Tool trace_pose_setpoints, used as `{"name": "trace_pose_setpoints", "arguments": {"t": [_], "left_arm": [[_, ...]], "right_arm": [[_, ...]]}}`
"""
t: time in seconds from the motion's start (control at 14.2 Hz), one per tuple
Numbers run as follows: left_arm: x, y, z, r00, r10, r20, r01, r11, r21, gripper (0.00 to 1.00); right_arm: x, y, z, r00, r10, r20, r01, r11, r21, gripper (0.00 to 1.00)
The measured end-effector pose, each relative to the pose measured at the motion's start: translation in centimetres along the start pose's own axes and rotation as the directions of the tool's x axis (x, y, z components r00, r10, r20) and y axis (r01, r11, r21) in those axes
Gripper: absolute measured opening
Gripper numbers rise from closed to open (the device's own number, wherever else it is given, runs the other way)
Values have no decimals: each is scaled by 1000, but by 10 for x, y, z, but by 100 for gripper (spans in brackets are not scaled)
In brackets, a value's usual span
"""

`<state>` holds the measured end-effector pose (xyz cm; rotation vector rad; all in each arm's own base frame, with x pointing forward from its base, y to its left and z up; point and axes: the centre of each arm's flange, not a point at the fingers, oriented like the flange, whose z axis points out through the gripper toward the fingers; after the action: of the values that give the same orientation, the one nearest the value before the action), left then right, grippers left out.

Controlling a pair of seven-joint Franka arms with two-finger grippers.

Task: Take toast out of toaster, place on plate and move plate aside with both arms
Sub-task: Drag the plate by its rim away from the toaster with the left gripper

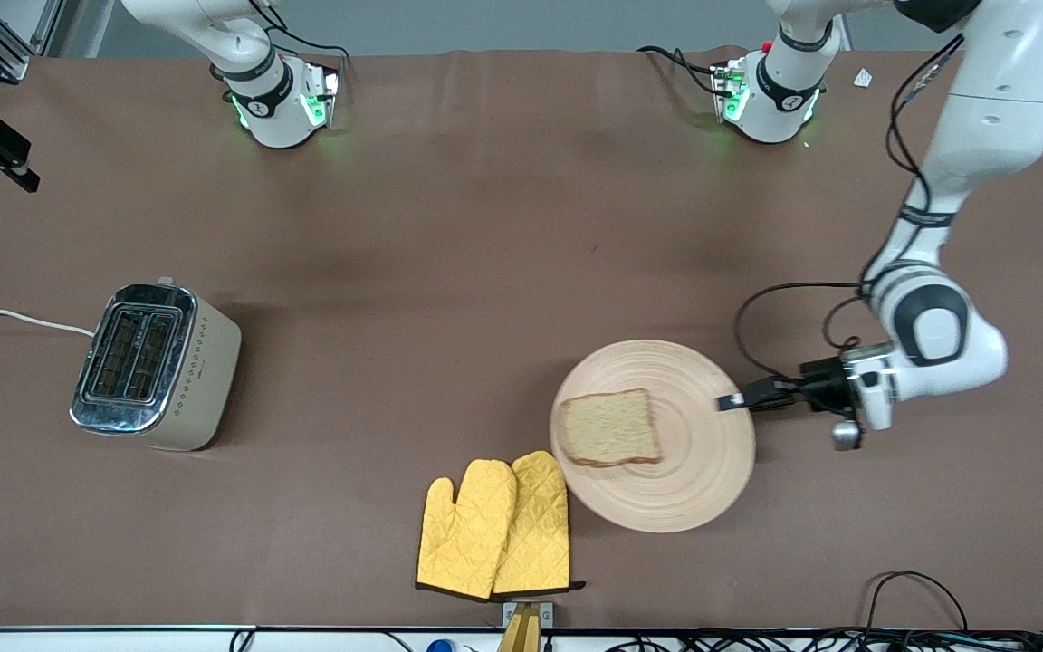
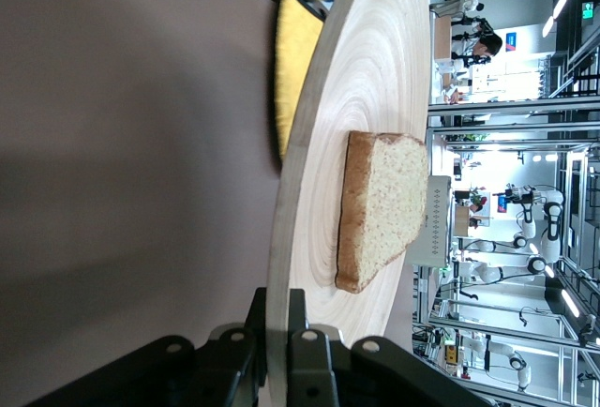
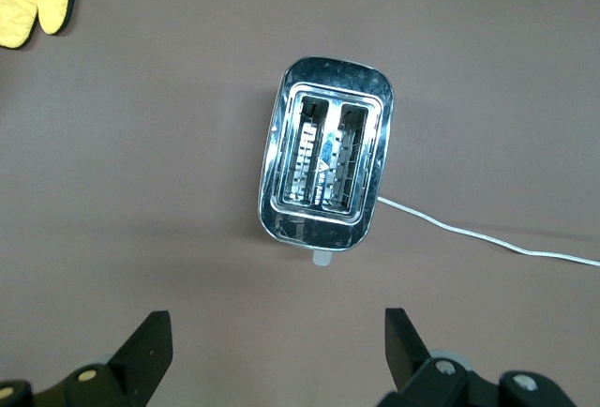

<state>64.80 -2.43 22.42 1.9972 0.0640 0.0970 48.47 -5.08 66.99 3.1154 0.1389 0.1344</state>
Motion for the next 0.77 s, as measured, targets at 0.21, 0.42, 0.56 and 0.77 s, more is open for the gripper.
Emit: {"name": "trace_pose_setpoints", "arguments": {"t": [0.21,0.42,0.56,0.77], "left_arm": [[-7,-40,-72,999,-42,2,42,999,-5,10],[-19,-74,-123,997,-71,-7,71,997,31,10],[-27,-98,-153,996,-86,-15,87,994,69,10],[-34,-130,-191,993,-107,-40,111,989,103,10]], "right_arm": [[0,2,0,1000,4,-3,-4,1000,-1,100],[4,-6,0,1000,-12,-14,12,1000,-4,100],[6,-13,1,1000,-25,-15,25,1000,-5,100],[7,-13,2,1000,-25,-12,25,1000,-5,100]]}}
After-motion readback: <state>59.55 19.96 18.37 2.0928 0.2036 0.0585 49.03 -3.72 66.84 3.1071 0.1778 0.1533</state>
